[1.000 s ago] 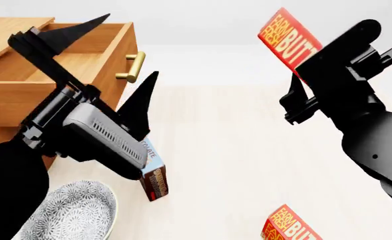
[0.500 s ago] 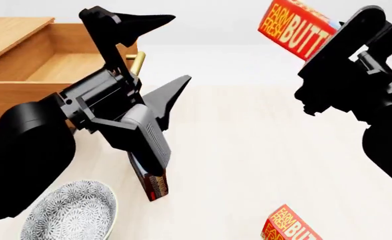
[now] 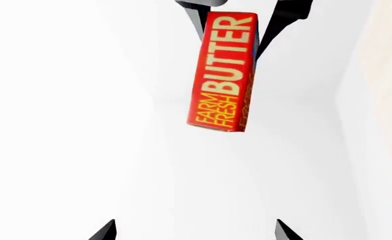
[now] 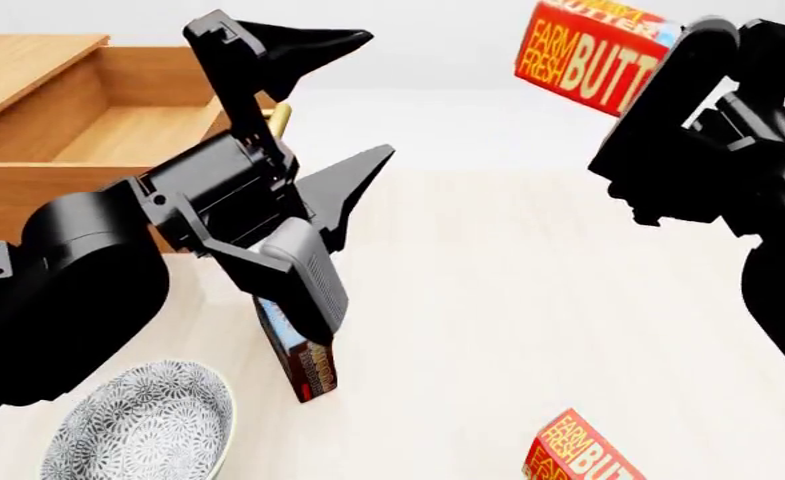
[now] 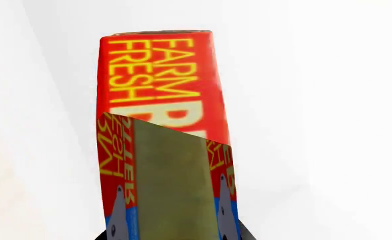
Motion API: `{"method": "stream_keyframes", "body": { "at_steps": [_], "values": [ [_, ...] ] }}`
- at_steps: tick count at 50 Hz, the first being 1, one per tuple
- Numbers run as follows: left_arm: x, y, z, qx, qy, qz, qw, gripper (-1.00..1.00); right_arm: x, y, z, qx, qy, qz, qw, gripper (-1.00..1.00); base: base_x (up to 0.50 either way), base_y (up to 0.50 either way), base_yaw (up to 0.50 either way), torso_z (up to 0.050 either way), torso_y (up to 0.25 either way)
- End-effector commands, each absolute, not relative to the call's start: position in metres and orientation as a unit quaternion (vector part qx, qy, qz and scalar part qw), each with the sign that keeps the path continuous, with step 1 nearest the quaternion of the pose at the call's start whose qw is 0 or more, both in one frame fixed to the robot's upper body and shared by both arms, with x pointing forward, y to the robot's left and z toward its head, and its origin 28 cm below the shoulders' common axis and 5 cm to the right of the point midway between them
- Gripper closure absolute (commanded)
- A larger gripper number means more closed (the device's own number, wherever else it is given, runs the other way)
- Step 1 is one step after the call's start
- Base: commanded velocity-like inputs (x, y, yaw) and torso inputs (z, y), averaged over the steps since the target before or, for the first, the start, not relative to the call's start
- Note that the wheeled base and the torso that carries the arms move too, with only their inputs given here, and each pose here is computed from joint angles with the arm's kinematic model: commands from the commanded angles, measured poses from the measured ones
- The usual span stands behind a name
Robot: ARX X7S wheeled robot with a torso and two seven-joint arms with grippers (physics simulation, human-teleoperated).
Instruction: Put the butter at the front in the top drawer of the cabinet and close it.
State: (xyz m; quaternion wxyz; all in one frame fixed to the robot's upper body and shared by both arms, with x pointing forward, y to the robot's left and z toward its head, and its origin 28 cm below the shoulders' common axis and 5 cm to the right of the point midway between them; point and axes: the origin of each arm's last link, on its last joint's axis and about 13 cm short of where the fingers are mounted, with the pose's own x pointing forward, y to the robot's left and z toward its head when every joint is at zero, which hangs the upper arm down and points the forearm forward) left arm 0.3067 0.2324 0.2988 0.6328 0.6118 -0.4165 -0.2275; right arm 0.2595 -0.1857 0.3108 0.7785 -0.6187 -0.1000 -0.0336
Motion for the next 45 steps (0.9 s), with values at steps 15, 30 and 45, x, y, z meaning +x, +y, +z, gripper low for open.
{"method": "stream_keyframes", "body": {
  "at_steps": [15,30,45],
  "values": [
    [0.319,0.230,0.288,0.611,-0.438,-0.230,0.618,-1.00,0.258,-0.190,0.321,-0.678,-0.177,-0.064,0.710,1.00,0.00,0.00,0.00,0.001,0.001],
    [0.320,0.227,0.282,0.612,-0.431,-0.246,0.616,-1.00,0.258,-0.184,0.310,-0.693,-0.187,-0.038,0.695,1.00,0.00,0.00,0.00,0.000,0.001],
    [0.323,0.218,0.269,0.598,-0.432,-0.266,0.620,-1.00,0.253,-0.179,0.299,-0.700,-0.190,-0.019,0.688,1.00,0.00,0.00,0.00,0.001,0.001]
  ]
}}
